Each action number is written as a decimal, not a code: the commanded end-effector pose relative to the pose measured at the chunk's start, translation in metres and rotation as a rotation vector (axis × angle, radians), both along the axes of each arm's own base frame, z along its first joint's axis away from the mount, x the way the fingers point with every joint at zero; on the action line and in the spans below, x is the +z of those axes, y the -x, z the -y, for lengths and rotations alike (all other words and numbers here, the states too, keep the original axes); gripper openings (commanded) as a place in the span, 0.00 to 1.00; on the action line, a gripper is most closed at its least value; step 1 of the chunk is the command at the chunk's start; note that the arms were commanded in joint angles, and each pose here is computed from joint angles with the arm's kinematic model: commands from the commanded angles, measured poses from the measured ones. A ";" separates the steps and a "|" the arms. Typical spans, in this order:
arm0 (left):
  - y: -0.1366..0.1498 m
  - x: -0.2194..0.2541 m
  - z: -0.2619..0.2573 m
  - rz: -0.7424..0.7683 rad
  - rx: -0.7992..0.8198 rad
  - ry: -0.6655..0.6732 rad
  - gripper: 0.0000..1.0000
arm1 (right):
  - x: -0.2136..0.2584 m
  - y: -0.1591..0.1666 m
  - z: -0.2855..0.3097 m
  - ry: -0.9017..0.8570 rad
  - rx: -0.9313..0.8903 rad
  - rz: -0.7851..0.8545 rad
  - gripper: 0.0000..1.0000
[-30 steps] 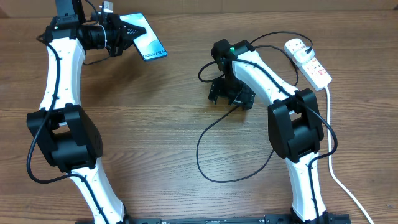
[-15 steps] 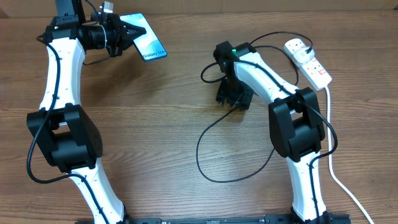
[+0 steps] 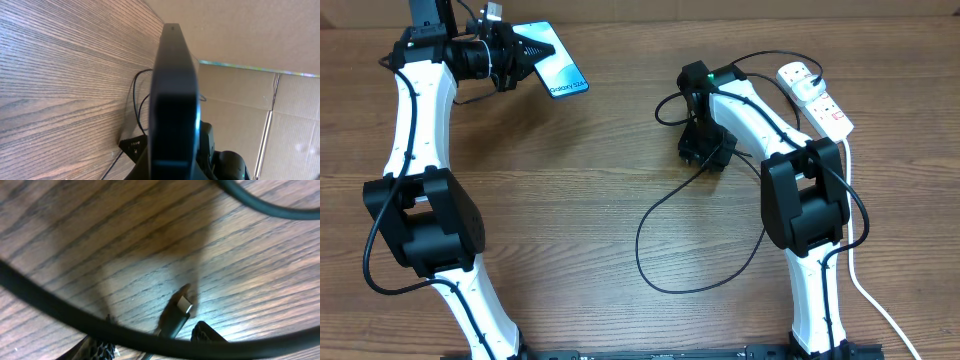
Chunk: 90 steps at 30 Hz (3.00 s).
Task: Plug charger to phone and switch on socket
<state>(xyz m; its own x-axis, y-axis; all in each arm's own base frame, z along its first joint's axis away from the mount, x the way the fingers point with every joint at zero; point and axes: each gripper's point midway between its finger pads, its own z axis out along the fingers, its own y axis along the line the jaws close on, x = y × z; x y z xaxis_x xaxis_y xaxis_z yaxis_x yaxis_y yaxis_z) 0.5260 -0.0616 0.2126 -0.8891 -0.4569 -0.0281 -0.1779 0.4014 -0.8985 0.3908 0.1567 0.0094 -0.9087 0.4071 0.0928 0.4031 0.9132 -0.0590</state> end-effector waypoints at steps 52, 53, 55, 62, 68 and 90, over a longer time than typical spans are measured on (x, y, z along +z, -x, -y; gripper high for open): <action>0.004 0.033 0.007 0.096 -0.034 0.000 0.04 | -0.022 -0.002 -0.024 -0.110 0.028 0.035 0.17; 0.004 0.033 0.007 0.096 -0.034 0.000 0.04 | -0.022 -0.003 -0.024 -0.107 0.029 0.038 0.19; 0.004 0.033 0.007 0.096 -0.034 0.000 0.04 | -0.022 -0.004 -0.023 -0.101 0.029 0.046 0.20; 0.004 0.033 0.007 0.096 -0.035 0.000 0.04 | -0.023 -0.007 -0.016 -0.058 0.001 0.061 0.20; 0.004 0.033 0.007 0.096 -0.035 0.000 0.04 | -0.023 -0.010 -0.012 -0.034 -0.015 0.074 0.16; 0.010 0.043 0.014 0.118 -0.086 0.061 0.04 | 0.027 -0.031 -0.061 -0.324 0.152 0.128 0.04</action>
